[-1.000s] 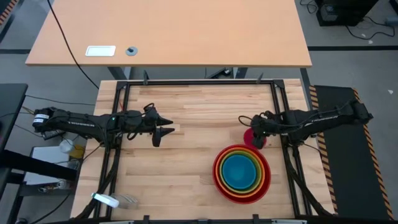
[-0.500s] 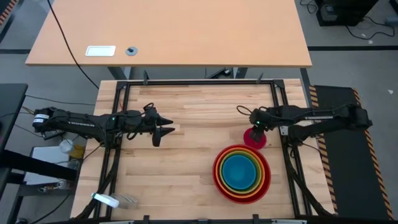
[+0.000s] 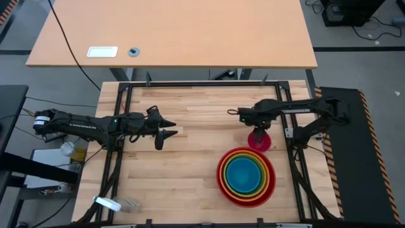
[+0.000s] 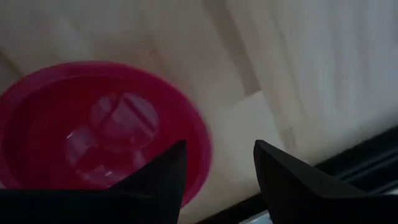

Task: Nest bowls inside each other
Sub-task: Stack the small pink bowl into the blue bowl

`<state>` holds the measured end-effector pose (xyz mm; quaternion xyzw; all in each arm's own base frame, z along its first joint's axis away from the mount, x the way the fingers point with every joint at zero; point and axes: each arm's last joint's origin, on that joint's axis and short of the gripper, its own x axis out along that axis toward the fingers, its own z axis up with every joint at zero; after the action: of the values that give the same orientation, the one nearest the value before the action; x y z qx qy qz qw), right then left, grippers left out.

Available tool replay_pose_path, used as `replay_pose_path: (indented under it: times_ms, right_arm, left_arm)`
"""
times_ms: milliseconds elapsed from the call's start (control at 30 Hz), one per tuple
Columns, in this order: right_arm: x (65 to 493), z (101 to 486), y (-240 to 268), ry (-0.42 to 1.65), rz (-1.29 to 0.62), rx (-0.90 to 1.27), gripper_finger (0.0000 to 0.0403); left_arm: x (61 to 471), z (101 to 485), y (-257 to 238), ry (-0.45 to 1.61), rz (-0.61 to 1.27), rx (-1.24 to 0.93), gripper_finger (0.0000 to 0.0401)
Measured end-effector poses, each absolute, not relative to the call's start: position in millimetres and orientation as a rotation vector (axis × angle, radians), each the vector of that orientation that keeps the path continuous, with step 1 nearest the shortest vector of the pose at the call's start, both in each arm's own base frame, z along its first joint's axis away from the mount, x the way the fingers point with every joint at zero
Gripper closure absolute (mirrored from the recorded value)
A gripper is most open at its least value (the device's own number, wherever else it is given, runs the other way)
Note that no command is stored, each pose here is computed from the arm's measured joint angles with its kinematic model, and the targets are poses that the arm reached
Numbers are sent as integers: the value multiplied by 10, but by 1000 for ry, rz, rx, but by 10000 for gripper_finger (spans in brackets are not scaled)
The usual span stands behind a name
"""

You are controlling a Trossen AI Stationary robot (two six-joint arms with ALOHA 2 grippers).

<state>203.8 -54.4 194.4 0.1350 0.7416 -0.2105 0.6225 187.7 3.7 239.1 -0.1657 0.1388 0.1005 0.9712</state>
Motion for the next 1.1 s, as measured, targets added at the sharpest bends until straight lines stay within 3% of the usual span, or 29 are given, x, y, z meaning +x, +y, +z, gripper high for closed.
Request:
replay_pose_path:
  times_ms: [333,600,767,933,1100]
  right_arm:
    - [2211,1539,-634,1928,-345,255,230]
    - [2230,1404,-684,1995,-296,281,325]
    - [2185,1521,-728,1948,-281,341,375]
    - [2232,1817,-792,1812,-385,302,380]
    - [2325,2194,-824,1622,-327,304,380]
  left_arm:
    - [1867,2361,37,316,204,-308,195]
    - [1867,2361,37,315,204,-306,195]
    - [1867,2362,37,315,204,-306,195]
    - [1871,2374,37,301,202,-307,195]
    - [1871,2373,34,302,202,-318,195]
